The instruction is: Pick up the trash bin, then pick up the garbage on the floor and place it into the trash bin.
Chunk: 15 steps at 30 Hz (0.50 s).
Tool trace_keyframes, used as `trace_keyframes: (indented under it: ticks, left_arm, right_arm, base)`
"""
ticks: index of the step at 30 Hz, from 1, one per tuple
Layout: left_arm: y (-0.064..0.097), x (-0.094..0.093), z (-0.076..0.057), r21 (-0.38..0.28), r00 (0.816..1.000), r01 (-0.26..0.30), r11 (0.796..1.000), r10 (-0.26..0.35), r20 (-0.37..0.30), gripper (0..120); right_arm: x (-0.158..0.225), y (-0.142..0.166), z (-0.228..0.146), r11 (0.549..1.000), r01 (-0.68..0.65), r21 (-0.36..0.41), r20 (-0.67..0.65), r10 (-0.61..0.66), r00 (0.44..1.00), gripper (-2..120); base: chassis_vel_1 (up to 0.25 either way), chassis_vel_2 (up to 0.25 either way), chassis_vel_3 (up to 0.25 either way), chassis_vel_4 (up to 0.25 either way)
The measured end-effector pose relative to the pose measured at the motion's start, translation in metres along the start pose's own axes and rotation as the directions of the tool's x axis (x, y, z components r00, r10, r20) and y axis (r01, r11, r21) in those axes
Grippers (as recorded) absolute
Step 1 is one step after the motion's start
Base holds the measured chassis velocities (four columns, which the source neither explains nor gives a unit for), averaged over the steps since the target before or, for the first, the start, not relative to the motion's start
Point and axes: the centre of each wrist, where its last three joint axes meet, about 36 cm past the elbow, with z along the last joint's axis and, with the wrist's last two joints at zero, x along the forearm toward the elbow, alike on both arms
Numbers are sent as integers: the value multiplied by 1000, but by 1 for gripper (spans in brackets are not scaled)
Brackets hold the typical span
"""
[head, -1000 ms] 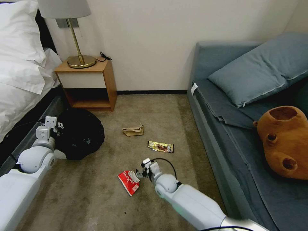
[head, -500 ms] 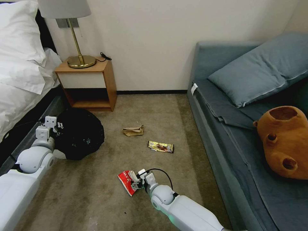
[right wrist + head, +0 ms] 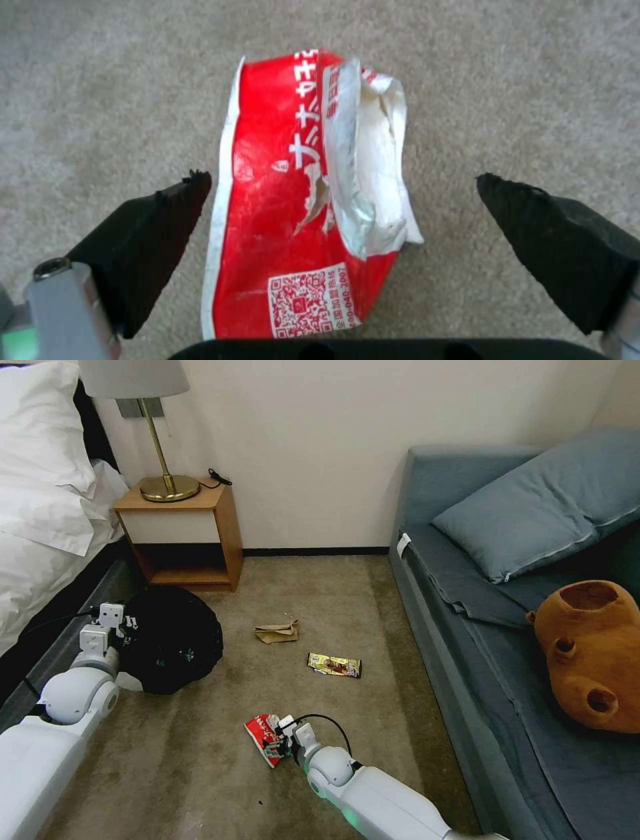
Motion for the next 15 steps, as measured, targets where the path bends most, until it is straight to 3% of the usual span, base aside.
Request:
trace_keyframes:
  ticks: [5,15]
  left_arm:
    - [1,2,-1,0,1000,2,1000,-2,4,4]
    - [3,0,-1,1,1000,5,1000,-5,4,4]
  right_arm:
    - [-4,-2,6,1000,9,5,-7,-9,1000,92]
    - [-9,-4,4,999,46,5,-2,-46,999,54]
  base:
    - [0,0,0,0]
    - [0,0,0,0]
